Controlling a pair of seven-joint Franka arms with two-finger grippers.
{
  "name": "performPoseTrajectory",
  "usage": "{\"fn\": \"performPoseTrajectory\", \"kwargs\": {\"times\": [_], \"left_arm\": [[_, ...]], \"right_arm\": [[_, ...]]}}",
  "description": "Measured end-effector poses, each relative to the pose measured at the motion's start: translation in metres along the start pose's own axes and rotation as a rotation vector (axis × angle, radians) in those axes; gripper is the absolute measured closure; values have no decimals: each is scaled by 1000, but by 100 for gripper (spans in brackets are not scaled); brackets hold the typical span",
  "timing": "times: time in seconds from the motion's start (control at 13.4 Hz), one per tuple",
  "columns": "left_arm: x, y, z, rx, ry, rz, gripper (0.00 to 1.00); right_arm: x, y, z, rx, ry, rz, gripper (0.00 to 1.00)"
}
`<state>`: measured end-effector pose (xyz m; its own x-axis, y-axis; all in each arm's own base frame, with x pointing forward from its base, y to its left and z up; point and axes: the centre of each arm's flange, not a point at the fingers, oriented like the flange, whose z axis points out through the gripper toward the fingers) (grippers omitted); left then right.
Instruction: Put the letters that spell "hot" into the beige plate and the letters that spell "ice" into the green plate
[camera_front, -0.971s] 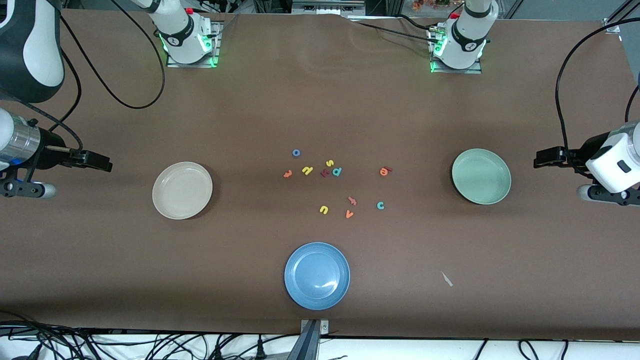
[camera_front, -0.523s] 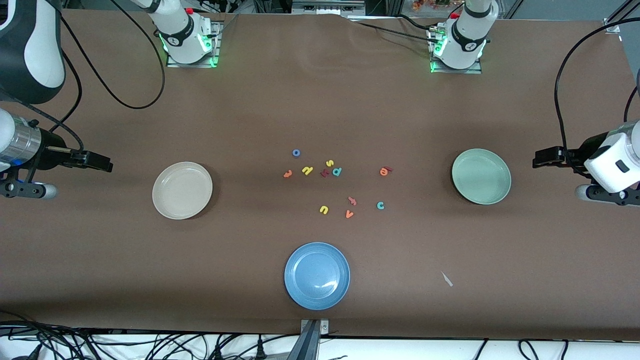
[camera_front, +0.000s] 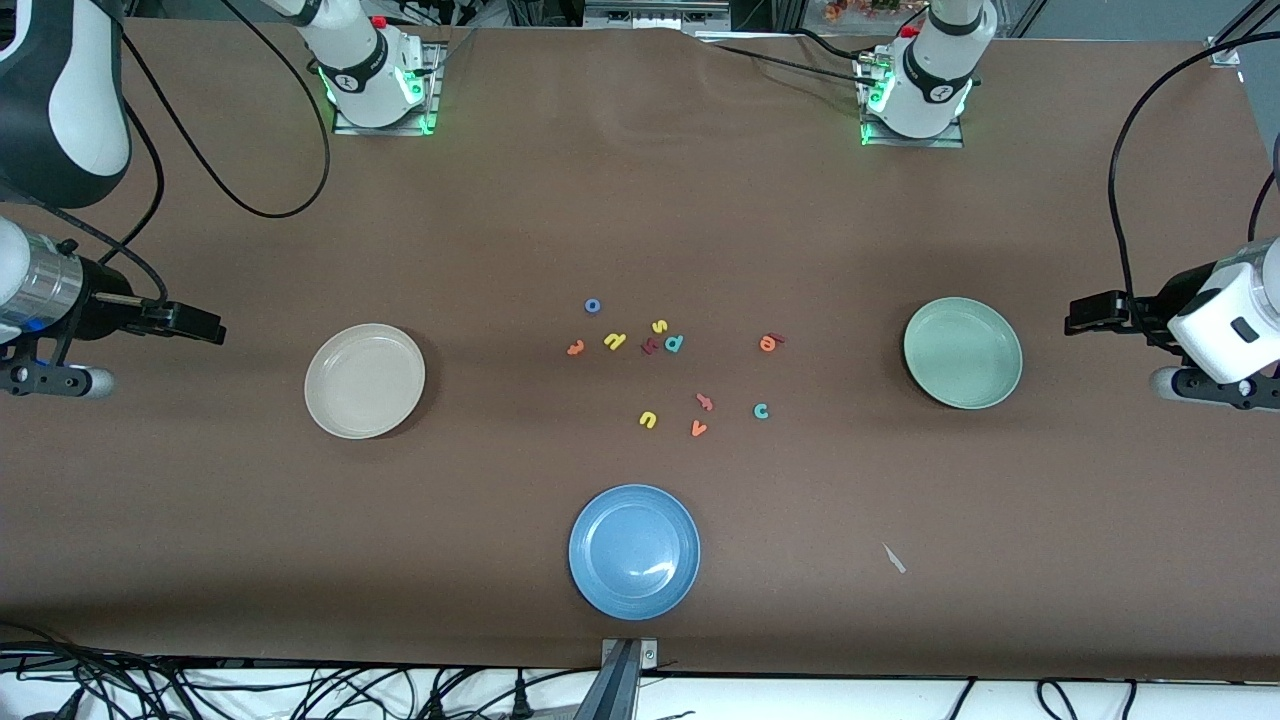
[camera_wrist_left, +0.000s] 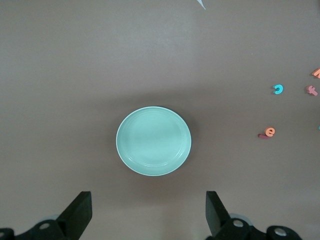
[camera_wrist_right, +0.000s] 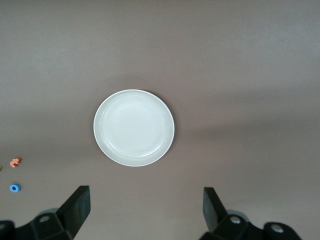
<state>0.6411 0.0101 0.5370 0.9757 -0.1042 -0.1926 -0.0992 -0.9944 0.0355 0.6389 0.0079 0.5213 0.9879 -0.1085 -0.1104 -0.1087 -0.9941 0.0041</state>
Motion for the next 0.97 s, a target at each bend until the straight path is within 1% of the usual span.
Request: {"fn": "performPoseTrajectory", "kwargs": {"times": [0.75, 0.97], "left_arm": [[-1, -6, 0, 0, 0, -10, 0], [1, -4, 5, -18, -8, -6, 0]], "right_arm": [[0, 0, 0, 0, 0, 1, 0], [1, 0, -8, 1, 18, 1, 0]]}}
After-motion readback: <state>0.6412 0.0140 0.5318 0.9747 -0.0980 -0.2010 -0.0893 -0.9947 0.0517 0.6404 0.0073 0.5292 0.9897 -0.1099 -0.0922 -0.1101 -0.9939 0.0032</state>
